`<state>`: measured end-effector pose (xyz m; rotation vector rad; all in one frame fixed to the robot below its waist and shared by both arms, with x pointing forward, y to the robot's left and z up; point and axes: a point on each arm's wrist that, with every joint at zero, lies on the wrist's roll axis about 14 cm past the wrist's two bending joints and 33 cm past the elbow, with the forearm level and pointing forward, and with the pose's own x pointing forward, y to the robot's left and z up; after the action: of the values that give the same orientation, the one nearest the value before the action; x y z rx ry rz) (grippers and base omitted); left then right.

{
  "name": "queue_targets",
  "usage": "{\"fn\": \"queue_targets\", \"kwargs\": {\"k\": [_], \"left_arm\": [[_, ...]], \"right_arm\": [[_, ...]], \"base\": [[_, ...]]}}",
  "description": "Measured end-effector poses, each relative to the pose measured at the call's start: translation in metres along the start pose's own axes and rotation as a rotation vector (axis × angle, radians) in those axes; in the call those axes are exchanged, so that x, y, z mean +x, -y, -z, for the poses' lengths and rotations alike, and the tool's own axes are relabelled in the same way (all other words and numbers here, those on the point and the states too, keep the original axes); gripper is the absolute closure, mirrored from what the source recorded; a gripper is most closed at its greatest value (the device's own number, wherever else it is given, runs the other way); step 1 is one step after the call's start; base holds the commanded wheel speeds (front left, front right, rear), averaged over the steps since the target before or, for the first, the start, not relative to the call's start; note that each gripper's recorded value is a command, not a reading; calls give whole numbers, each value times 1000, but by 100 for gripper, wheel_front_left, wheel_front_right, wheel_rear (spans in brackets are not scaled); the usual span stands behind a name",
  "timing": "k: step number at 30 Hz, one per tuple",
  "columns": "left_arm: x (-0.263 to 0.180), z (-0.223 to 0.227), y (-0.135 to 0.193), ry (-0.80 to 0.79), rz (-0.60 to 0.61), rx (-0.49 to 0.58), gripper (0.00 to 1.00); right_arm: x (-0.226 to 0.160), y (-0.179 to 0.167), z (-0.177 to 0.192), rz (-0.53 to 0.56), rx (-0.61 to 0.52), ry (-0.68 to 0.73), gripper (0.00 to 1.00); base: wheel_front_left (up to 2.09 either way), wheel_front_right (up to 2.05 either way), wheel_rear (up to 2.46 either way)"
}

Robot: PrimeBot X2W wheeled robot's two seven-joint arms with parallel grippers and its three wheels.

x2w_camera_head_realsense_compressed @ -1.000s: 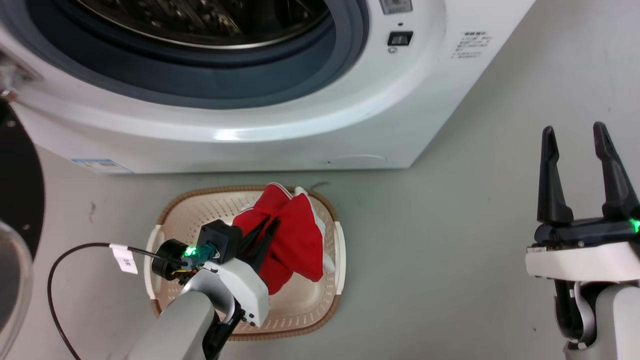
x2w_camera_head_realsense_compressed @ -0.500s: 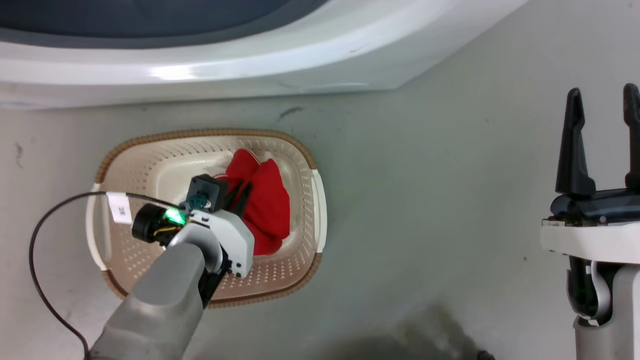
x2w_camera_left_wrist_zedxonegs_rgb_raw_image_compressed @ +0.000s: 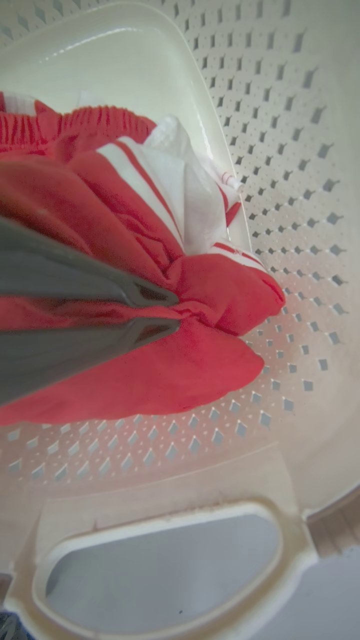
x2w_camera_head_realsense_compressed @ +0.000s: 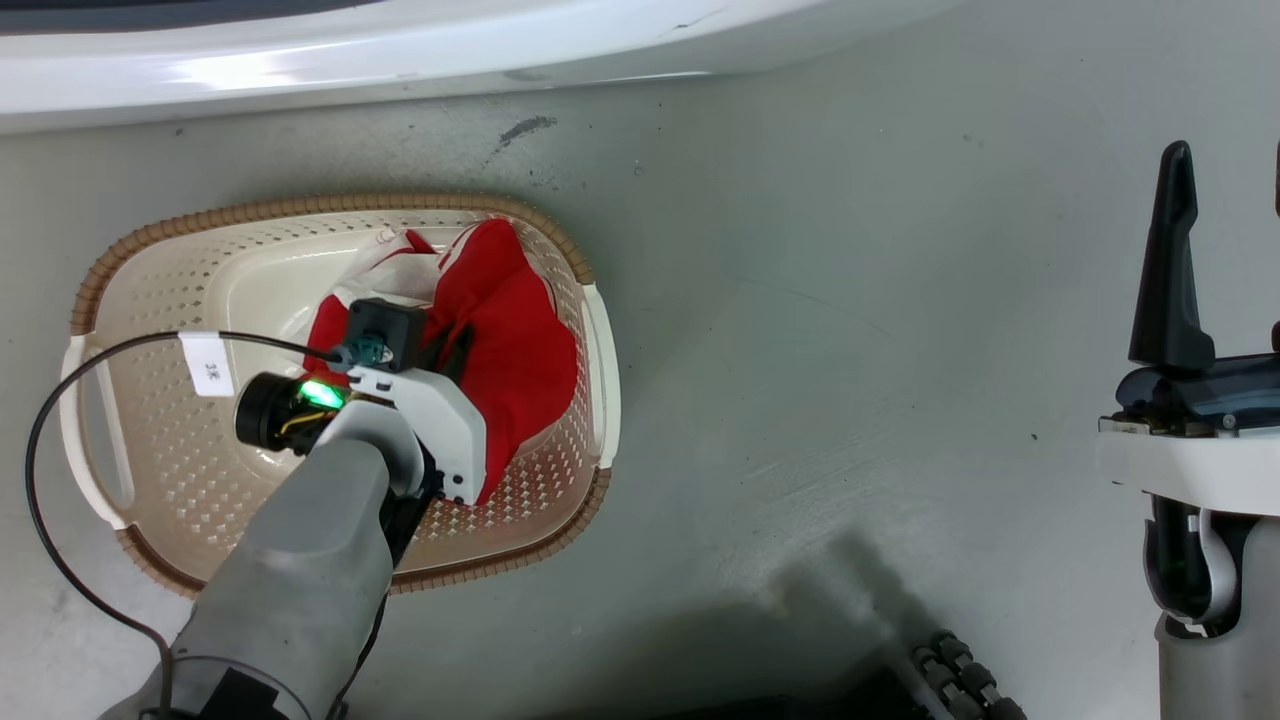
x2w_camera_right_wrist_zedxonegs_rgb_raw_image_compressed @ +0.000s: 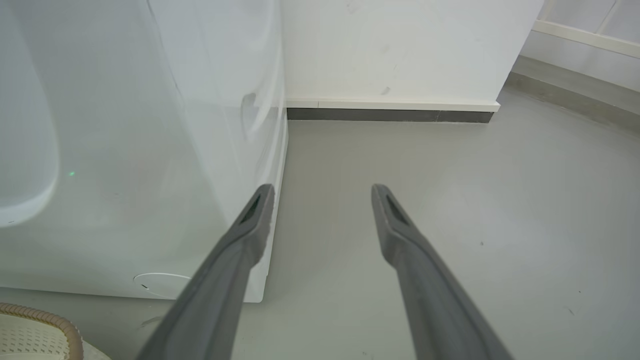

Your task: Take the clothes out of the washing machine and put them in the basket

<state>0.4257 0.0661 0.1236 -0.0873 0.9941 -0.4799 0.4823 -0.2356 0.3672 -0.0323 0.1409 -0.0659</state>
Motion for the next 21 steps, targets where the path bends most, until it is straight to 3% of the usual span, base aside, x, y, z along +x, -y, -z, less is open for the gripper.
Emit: {"fn": "queue_targets", "kwargs": {"k": [2,3,10,21], "left_arm": [[3,-4,-3,9,-7,-5,100],[0,-3,-5,-1,-15,5,0],[-17,-14,10,29,17,67,0],[-80,-87,40,294,37,60,0]], "right_arm": [[0,1,2,2,-2,-6,0],[-2,1,0,2,0,-4,0],[-7,-1,-21,-5,12,34,0],[-33,3,-85,8,34,160,0]], "base": [[0,0,0],[0,0,0],[0,0,0],[0,0,0]]}}
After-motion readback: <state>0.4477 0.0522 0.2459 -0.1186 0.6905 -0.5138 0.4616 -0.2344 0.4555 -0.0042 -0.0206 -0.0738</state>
